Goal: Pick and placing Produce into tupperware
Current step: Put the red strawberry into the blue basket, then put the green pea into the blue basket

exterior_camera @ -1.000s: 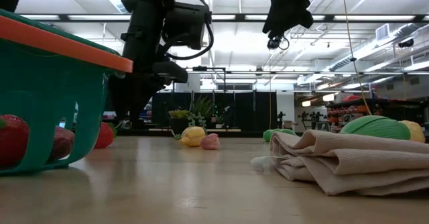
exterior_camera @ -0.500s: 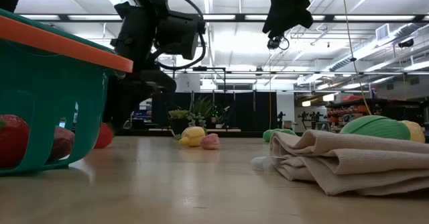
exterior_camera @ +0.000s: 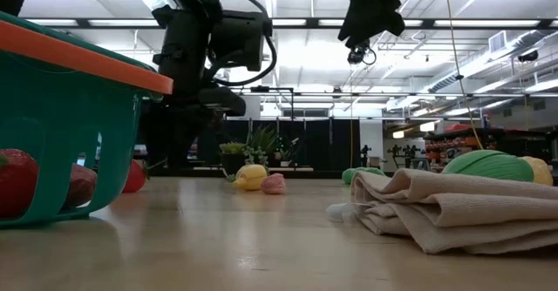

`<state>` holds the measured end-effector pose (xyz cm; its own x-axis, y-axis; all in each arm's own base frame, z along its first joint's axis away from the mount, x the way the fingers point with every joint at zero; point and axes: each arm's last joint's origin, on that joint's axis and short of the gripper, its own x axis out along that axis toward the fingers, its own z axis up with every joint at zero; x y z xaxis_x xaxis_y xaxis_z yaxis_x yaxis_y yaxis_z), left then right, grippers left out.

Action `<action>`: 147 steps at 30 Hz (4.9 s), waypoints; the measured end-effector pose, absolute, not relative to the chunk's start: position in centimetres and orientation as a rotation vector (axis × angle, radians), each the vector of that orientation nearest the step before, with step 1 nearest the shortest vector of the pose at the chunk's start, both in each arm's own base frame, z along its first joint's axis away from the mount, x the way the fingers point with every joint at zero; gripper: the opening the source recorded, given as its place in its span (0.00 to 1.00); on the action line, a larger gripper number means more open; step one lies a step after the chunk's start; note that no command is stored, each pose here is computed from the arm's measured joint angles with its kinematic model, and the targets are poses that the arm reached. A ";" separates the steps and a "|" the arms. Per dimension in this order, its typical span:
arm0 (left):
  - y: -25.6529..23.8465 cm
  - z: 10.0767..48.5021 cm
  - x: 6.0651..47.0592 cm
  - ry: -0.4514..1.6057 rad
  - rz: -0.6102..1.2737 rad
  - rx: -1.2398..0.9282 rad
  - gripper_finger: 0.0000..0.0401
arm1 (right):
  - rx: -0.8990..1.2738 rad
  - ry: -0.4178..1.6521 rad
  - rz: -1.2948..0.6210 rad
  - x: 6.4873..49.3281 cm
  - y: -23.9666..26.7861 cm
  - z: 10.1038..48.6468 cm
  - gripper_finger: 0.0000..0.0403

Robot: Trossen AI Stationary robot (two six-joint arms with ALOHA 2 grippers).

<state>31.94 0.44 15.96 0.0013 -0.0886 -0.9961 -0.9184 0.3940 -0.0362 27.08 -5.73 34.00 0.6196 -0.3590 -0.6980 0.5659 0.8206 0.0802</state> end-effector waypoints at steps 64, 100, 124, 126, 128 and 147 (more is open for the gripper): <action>-15.4 32.1 30.3 1.343 0.987 -1.137 0.00 | 0.271 0.709 -0.526 27.2 -5.9 34.2 0.39; -17.9 18.0 26.2 1.339 1.239 -1.101 0.08 | 0.281 0.707 -0.536 27.2 -6.1 34.2 0.39; -8.2 27.8 28.2 1.165 0.807 -1.140 0.29 | 0.328 0.728 -0.488 27.1 -5.9 34.0 0.39; -6.7 27.9 28.6 1.167 0.760 -1.073 0.29 | 0.377 0.746 -0.452 27.1 -5.7 33.9 0.39; -5.1 27.9 29.1 1.161 0.706 -1.009 0.28 | 0.401 0.779 -0.415 26.9 -5.6 33.7 0.39; 4.2 28.4 31.7 0.925 0.631 -1.029 0.35 | 0.500 1.135 -0.407 29.9 -8.7 23.0 0.39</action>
